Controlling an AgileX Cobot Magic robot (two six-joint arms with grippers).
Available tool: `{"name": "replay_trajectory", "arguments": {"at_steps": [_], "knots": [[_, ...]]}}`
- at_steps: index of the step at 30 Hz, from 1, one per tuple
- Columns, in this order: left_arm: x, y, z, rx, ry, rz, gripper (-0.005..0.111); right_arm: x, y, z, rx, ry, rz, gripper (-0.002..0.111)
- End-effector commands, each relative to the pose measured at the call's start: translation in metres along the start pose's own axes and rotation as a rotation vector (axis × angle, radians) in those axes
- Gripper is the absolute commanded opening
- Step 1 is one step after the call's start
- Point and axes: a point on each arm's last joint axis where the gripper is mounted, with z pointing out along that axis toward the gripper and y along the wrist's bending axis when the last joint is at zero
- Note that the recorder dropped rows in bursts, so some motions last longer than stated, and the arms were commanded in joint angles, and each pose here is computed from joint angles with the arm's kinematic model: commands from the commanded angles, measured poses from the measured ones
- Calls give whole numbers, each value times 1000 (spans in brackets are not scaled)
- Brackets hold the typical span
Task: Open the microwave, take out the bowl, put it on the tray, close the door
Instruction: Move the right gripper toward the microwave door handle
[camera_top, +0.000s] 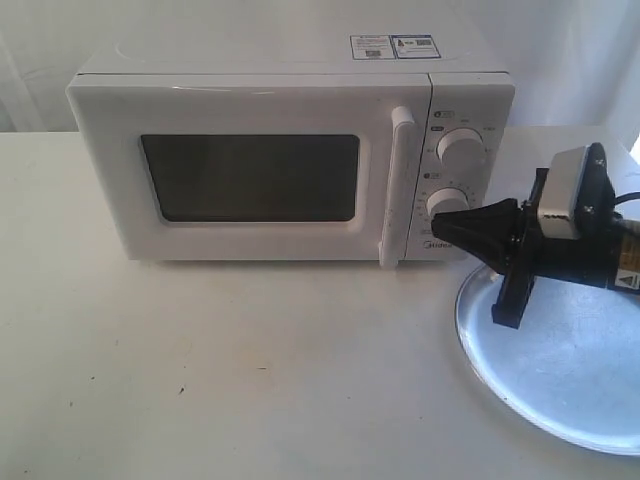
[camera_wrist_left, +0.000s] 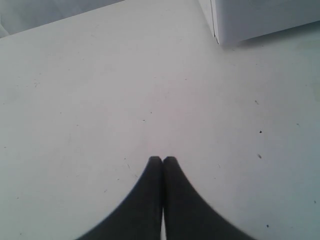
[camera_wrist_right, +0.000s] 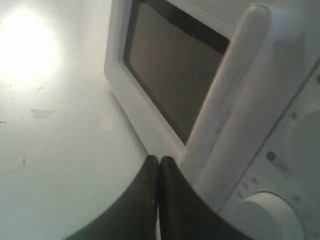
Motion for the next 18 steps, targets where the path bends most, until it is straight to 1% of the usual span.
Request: {"name": "replay_trajectory", "arguments": {"at_steps": [1,7,12,15,16,18], "knots": [[-1,0,0,5,-4,-10,0,-1,-14,-7,69,-29,32,0],[-1,0,0,5,-4,-10,0,-4,-14,-3,82,-44,-1,0],[-1,0,0,5,-4,-10,0,-7,-10,5,76,-57,-108,0],[-1,0,0,5,-4,-10,0,-10,-6,11,59,-66,-117,0],[-1,0,0,5,-4,-10,0,-8,-5,13,53,-44,-99,1],[-1,0,0,5,-4,-10,0,-3,-6,17,72,26,-116,5]]}}
